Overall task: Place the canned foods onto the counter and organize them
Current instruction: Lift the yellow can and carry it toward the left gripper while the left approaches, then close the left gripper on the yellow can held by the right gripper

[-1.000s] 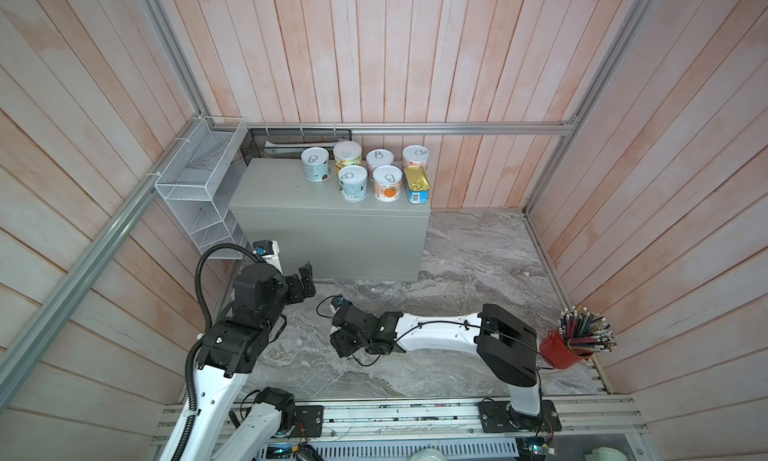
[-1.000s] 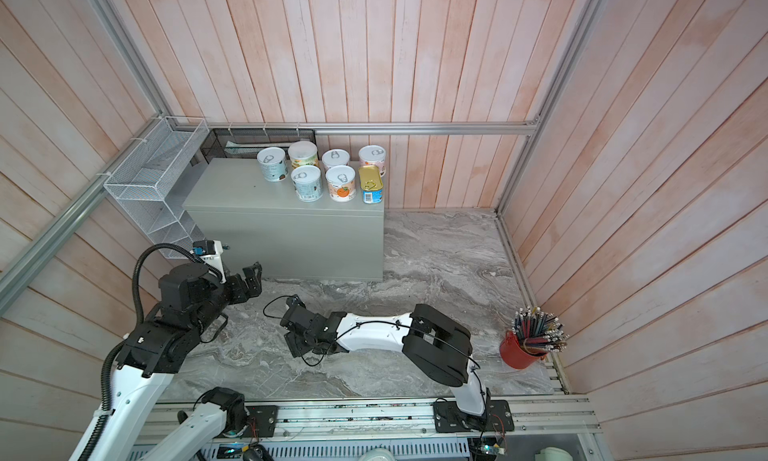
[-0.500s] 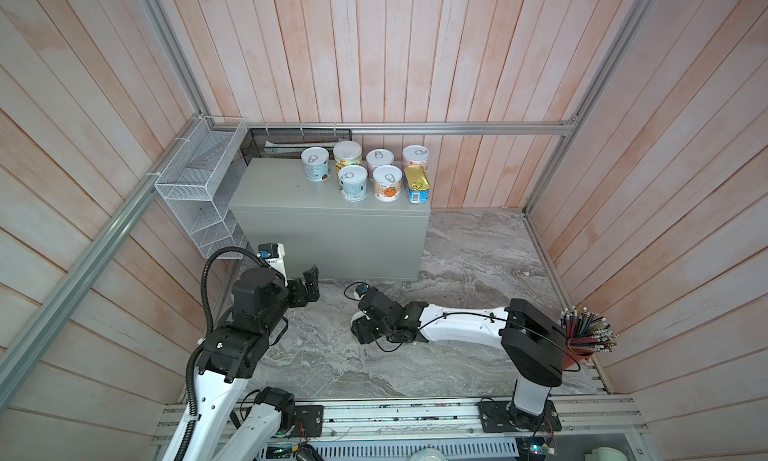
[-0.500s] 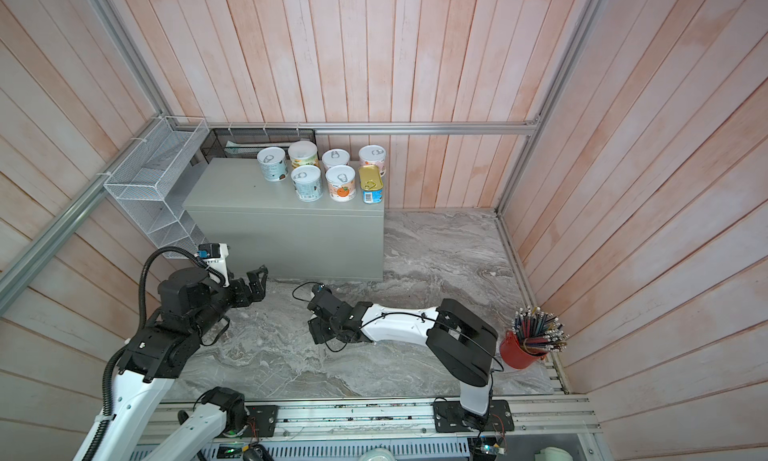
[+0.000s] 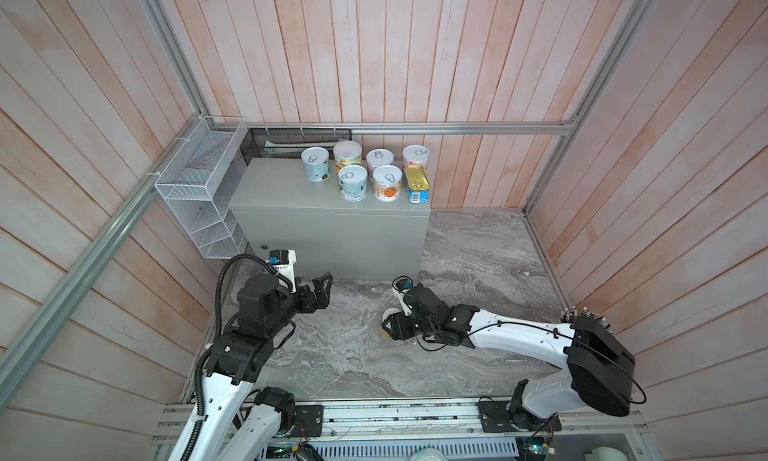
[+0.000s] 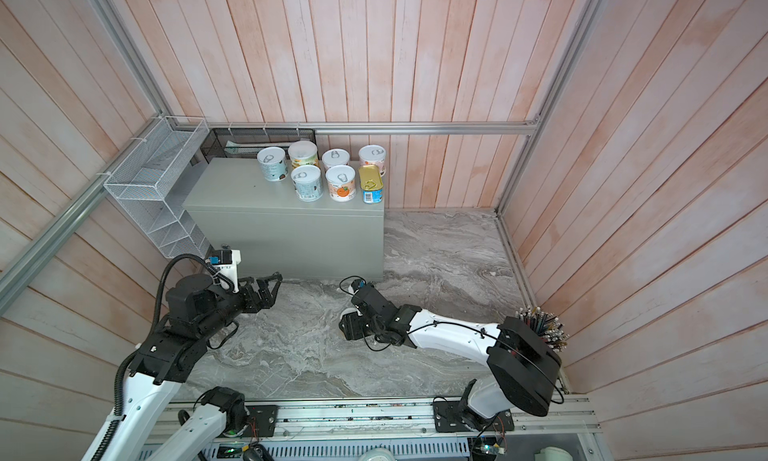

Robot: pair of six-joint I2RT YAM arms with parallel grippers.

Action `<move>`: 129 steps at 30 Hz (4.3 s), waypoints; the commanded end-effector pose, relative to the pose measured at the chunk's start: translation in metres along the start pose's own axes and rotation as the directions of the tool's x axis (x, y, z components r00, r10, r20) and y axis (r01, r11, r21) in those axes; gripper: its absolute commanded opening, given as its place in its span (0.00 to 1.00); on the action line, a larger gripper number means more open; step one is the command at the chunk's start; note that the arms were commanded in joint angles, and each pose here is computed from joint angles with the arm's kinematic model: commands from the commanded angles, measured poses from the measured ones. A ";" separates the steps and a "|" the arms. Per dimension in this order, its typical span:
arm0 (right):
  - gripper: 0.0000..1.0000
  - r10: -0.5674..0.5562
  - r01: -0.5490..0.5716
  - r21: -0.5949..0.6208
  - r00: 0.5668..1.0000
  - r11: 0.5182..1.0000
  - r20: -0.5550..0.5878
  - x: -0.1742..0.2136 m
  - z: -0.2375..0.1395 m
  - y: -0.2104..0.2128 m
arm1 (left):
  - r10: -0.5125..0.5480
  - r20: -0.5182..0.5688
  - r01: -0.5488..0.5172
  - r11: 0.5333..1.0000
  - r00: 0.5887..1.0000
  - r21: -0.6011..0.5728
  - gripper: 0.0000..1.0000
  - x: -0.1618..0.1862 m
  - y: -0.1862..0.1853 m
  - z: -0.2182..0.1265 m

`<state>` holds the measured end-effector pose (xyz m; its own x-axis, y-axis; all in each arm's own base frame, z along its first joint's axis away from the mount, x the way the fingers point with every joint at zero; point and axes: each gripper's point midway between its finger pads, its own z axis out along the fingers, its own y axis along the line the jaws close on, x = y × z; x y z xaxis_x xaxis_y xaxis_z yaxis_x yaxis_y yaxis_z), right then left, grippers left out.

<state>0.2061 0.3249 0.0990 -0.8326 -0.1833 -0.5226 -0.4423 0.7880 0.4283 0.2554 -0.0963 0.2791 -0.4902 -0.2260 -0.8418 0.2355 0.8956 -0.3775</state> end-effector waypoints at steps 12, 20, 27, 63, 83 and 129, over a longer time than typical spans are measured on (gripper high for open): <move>0.52 0.115 -0.111 -0.037 0.983 0.993 0.142 -0.016 -0.045 -0.027 | -0.085 -0.022 0.087 0.988 0.996 0.127 1.00 0.025 -0.020 0.027; 0.52 0.173 -0.168 -0.047 0.967 0.985 0.185 -0.011 -0.060 -0.047 | 0.096 -0.030 -0.093 0.991 0.995 0.095 1.00 0.039 -0.055 0.037; 0.52 0.212 -0.204 -0.061 0.956 0.977 0.205 -0.007 -0.072 -0.066 | 0.262 -0.019 -0.255 0.952 0.965 0.171 1.00 0.061 -0.102 0.039; 0.52 0.253 -0.201 -0.267 0.951 0.943 0.179 -0.006 -0.114 -0.052 | 0.489 0.107 -0.427 0.610 0.866 0.667 1.00 0.168 -0.206 0.060; 0.52 0.223 -0.166 -0.302 0.961 0.939 0.165 -0.010 -0.122 -0.041 | 0.533 0.111 -0.425 0.515 0.839 0.744 1.00 0.190 -0.236 0.081; 0.52 0.240 -0.167 -0.357 0.955 0.919 0.174 -0.017 -0.132 -0.030 | 0.597 0.051 -0.462 0.562 0.801 0.686 0.74 0.218 -0.237 0.122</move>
<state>0.1821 0.2163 0.1497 -0.8975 0.0943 -0.4308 -0.2844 0.6229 0.7287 0.1968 -0.3960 0.1314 -0.2252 0.3479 -0.9101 0.9265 0.3655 -0.0895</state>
